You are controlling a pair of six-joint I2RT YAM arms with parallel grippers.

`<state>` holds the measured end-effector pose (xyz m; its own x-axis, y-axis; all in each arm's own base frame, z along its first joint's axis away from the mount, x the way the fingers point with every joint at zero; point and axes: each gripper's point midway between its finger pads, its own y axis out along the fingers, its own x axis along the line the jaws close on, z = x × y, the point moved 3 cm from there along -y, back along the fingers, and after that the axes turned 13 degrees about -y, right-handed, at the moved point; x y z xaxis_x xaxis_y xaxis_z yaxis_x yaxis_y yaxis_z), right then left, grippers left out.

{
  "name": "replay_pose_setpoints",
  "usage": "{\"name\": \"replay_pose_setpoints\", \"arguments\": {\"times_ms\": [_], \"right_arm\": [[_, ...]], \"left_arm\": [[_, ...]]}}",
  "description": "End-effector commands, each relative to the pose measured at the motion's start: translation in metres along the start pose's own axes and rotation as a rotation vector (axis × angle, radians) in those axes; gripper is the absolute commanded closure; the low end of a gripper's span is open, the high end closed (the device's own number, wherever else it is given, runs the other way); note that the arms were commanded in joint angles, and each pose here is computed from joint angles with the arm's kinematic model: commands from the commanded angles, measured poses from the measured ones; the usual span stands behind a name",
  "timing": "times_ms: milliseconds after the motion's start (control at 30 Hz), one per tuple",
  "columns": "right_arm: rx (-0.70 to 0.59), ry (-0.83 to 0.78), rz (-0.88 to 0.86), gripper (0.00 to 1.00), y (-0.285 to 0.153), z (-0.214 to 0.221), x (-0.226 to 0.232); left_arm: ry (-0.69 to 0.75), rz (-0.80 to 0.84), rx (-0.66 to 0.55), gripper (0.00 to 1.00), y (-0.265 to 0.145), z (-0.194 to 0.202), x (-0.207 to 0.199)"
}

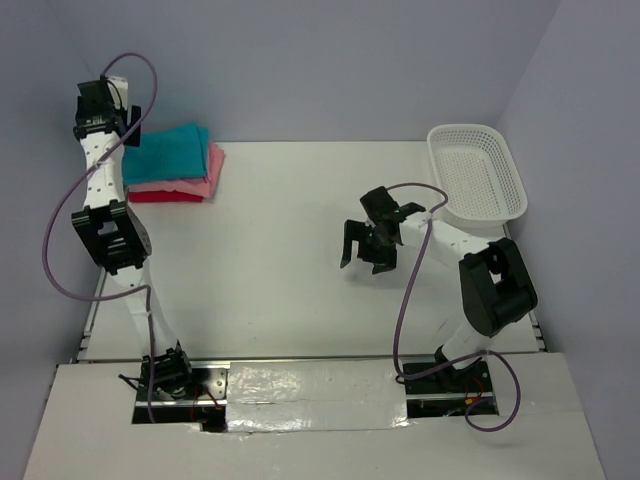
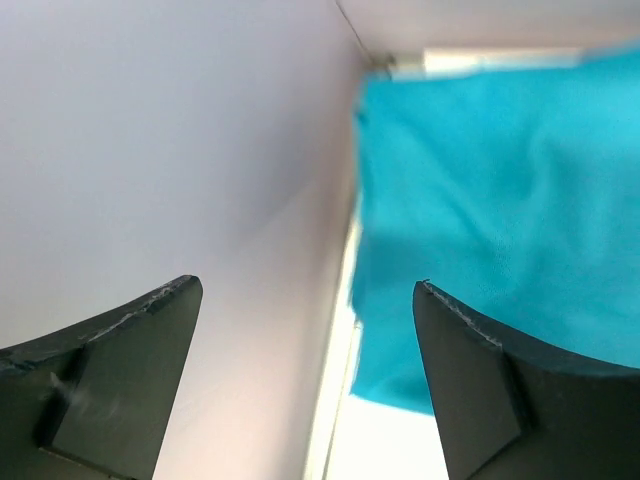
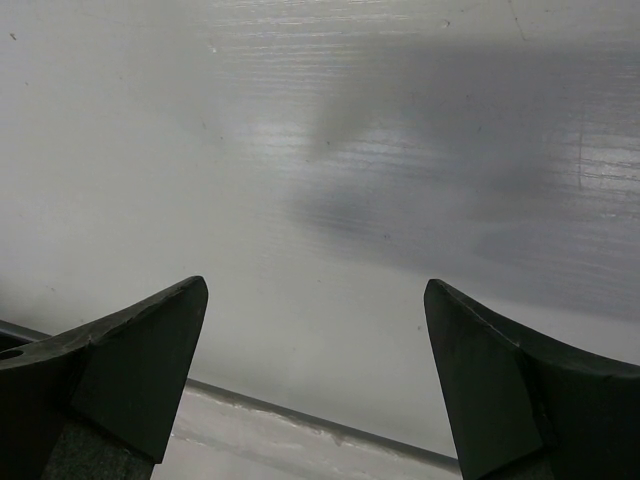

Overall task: Fold and stack the t-shirts
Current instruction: Put the neatly folded tshirt into the corner of the board with the left arm

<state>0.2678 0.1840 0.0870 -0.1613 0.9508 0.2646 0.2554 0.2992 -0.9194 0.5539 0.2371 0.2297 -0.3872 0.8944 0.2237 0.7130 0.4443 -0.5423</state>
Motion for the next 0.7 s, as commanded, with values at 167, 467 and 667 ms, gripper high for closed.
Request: {"name": "replay_pose_setpoints", "arguments": {"times_ms": [167,467,667], "right_arm": [[-0.108,-0.019,-0.021,0.0,-0.03,-0.005,0.001],[-0.3,0.014,0.0,0.0,-0.08,0.022,-0.033],[-0.412,0.037,-0.015,0.0,-0.094,0.051,-0.044]], "left_arm": [[0.086,0.225,-0.146,0.01,-0.172,-0.056,-0.027],[0.428,0.563,0.16,0.01,-0.308,0.144,-0.111],[0.51,0.527,0.224,0.01,-0.325,0.257,-0.083]]}}
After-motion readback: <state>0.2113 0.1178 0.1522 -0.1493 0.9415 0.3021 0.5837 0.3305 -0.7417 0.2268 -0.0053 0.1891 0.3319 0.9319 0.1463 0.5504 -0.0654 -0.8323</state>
